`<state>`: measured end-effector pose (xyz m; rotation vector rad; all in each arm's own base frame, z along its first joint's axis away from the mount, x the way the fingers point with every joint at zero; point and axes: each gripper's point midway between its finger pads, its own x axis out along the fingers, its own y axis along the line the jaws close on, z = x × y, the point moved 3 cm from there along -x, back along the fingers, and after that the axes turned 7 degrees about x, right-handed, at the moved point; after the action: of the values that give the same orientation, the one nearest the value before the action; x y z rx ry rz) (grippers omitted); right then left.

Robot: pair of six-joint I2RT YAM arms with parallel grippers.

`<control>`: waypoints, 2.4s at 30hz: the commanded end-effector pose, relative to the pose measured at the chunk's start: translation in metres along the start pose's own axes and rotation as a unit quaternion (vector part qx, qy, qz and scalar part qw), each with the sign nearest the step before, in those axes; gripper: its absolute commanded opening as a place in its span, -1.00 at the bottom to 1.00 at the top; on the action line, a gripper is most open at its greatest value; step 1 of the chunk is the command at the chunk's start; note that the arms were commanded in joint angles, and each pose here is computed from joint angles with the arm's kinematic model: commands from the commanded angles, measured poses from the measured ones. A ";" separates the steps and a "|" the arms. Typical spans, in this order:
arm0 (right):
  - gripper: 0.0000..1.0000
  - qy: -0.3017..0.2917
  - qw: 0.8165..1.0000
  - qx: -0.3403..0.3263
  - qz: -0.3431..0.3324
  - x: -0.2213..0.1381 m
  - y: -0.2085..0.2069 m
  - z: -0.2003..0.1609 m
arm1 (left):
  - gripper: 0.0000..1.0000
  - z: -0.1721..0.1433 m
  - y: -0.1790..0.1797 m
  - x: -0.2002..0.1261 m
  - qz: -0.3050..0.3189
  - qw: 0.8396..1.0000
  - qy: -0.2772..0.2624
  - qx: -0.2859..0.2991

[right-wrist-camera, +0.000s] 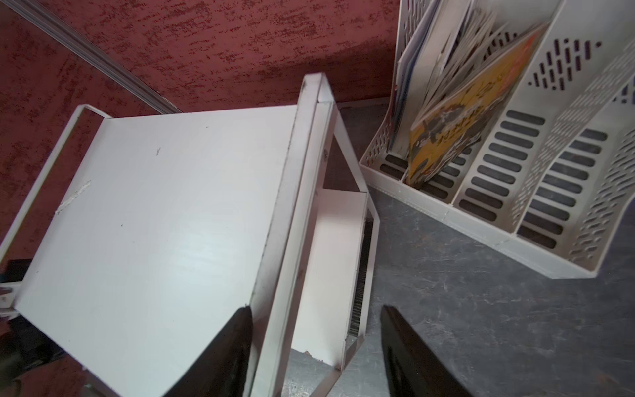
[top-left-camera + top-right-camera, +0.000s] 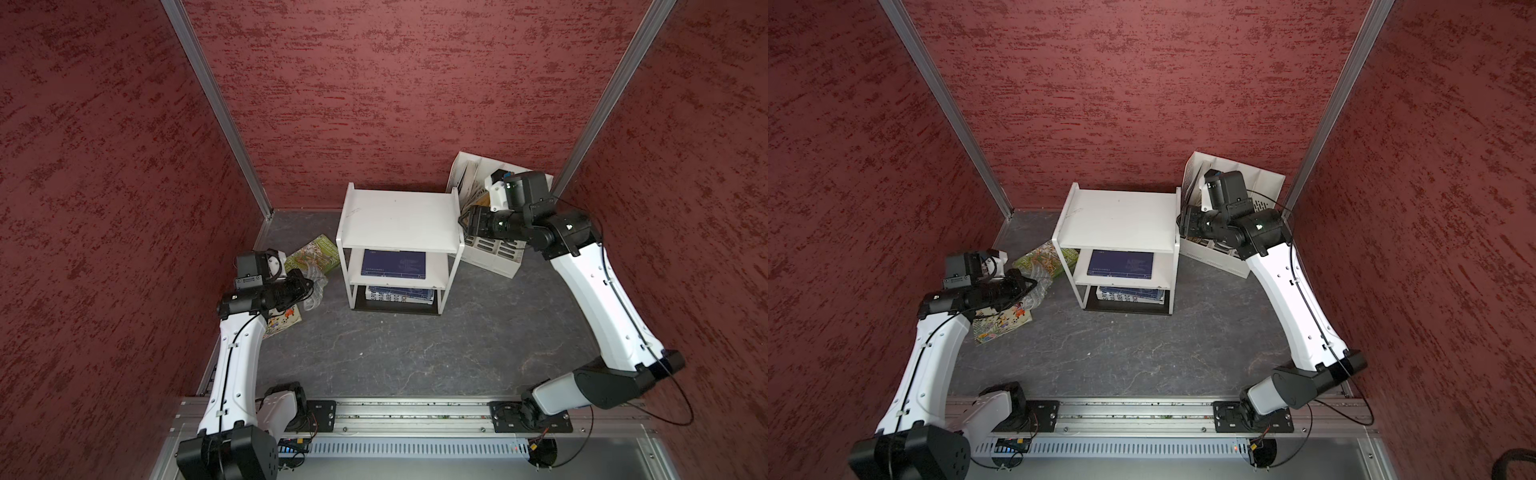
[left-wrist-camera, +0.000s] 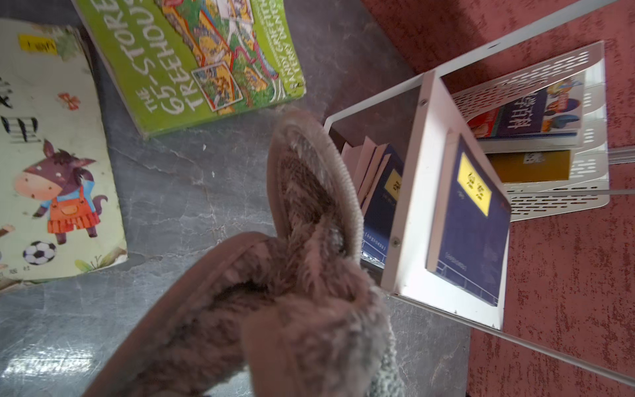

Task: Wipe the bookshelf clean with a cloth
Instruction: Hold the shelf at the center of the board, then wipe the dust from the shelf.

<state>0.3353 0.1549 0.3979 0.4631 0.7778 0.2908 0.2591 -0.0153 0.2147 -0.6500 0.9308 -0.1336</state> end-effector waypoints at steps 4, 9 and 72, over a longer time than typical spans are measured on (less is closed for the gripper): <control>-0.05 0.049 0.995 0.051 0.072 0.007 0.011 -0.015 | -1.00 -0.017 0.013 0.044 -0.020 0.998 0.063 -0.010; -0.23 0.051 0.995 0.058 0.070 0.008 0.010 -0.016 | -1.00 -0.032 0.020 0.076 -0.019 0.994 0.105 -0.015; -0.41 0.053 0.993 0.066 0.076 0.019 0.011 -0.015 | -1.00 0.038 -0.132 -0.055 -0.214 0.976 0.013 -0.035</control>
<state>0.3340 0.1779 0.3920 0.6434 0.8419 0.4373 0.2868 -0.0813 0.3260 -0.8869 0.8317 -0.4728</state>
